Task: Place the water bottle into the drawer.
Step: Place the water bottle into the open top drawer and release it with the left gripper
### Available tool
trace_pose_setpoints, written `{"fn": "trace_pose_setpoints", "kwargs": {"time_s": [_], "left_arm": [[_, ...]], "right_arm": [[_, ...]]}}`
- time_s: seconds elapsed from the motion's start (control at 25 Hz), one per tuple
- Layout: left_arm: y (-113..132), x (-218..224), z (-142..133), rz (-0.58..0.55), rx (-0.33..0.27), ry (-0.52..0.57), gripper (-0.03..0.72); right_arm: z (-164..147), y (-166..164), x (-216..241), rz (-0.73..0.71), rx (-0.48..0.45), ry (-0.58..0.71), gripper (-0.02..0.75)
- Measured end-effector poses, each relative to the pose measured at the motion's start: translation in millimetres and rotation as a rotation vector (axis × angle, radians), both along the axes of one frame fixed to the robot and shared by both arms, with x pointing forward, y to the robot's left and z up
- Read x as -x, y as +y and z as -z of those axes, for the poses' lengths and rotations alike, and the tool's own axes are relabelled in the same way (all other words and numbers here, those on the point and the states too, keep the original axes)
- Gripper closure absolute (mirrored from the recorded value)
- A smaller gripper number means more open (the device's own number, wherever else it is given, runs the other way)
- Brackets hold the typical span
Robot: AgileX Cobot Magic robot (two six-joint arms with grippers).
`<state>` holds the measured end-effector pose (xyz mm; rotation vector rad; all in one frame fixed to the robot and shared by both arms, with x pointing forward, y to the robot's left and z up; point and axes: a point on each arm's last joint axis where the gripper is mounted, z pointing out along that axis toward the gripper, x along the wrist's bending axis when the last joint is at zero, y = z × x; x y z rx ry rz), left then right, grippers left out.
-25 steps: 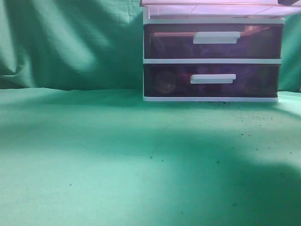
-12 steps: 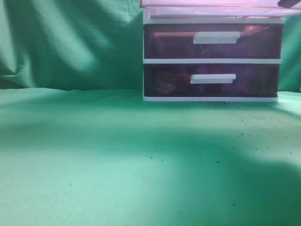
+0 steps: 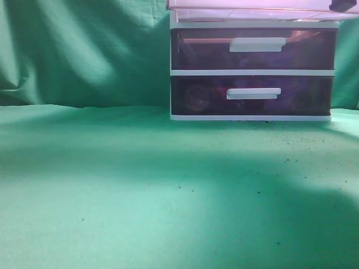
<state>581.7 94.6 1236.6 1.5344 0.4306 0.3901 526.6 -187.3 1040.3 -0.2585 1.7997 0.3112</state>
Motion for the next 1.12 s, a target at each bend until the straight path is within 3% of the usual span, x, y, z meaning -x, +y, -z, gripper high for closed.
{"fn": "trace_pose_setpoints", "kwargs": {"time_s": [0.24, 0.52, 0.6, 0.72, 0.8, 0.96, 1.04, 1.12], "left_arm": [[-18.0, -43.9, 53.7, -0.032, -0.041, 0.107, 0.405], [-23.0, -59.6, 77.8, -0.054, -0.059, 0.151, 0.405], [-22.9, -59.7, 77.7, -0.056, -0.059, 0.151, 0.312], [-22.7, -60.0, 77.0, -0.060, -0.057, 0.148, 0.111], [-22.9, -59.8, 77.0, -0.057, -0.058, 0.149, 0.035], [-23.7, -59.3, 76.4, -0.055, -0.057, 0.147, 0.042], [-26.4, -57.8, 76.4, -0.048, -0.058, 0.147, 0.134], [-31.6, -54.7, 76.4, -0.035, -0.059, 0.146, 0.120]], "right_arm": [[0.4, -0.4, -0.4, 0.010, -0.013, 0.006, 0.638], [0.4, -0.7, -0.5, 0.015, -0.021, 0.009, 0.638], [0.4, -0.7, -0.5, 0.015, -0.021, 0.009, 0.638], [1.3, -0.7, -0.3, 0.012, -0.009, 0.015, 0.638], [3.5, -0.3, -0.6, 0.011, -0.003, 0.023, 0.638], [3.5, -0.3, -0.6, 0.012, -0.004, 0.023, 0.638], [3.5, -0.3, -0.6, 0.012, -0.004, 0.023, 0.638], [3.5, -0.3, -0.6, 0.012, -0.004, 0.023, 0.638]]}}
